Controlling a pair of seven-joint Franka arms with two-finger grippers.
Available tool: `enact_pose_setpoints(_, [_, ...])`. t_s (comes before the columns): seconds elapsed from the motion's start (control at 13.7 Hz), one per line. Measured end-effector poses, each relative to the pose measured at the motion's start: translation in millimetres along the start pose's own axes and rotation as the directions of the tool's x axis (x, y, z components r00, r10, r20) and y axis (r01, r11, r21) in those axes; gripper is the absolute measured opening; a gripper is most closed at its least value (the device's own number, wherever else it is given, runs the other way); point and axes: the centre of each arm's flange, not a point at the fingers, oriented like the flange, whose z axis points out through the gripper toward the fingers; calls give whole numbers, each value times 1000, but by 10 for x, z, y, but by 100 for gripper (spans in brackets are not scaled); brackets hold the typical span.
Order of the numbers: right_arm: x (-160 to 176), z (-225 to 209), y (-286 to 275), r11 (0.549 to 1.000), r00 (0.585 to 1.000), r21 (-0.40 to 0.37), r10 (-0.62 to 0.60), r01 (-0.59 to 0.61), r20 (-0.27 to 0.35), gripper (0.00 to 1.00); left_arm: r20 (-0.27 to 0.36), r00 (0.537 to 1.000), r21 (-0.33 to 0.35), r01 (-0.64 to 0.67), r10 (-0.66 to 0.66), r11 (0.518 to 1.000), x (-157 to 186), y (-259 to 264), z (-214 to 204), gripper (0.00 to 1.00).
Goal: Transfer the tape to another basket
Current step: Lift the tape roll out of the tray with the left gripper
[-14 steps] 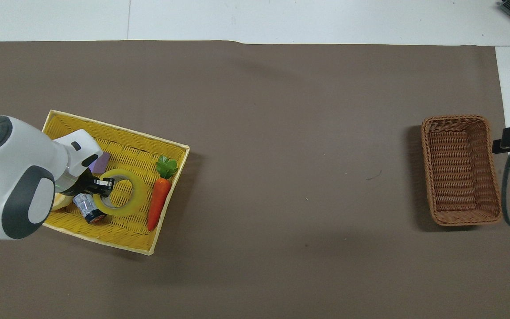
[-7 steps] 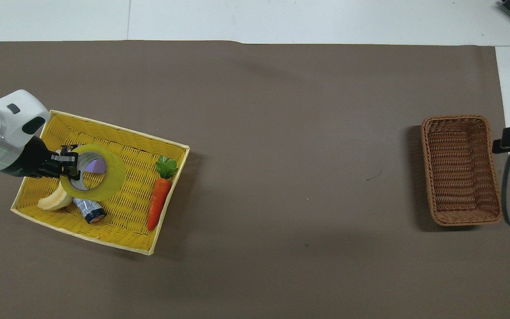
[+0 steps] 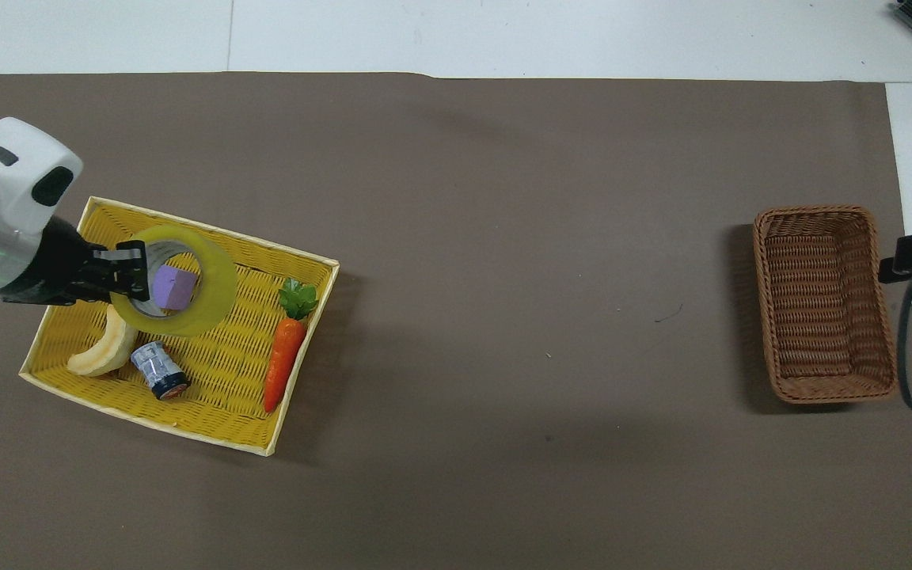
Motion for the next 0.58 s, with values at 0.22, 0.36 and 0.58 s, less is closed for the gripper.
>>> enact_pose_setpoints(0.22, [-6, 5, 1, 1000, 1000, -1, 0, 0, 6, 100, -40, 997, -66, 58, -61, 996, -196, 619, 26, 22])
enact_pose_setpoints(0.36, [-7, 7, -1, 1000, 1000, -1, -5, 5, 7, 100, -32, 997, -106, 66, -70, 992, -279, 852, 82, 22])
enact_pose_setpoints(0.58, [-28, 63, -238, 993, 994, 11, -113, 113, 0, 100, -15, 996, -153, 89, -92, 984, -352, 1024, 172, 22])
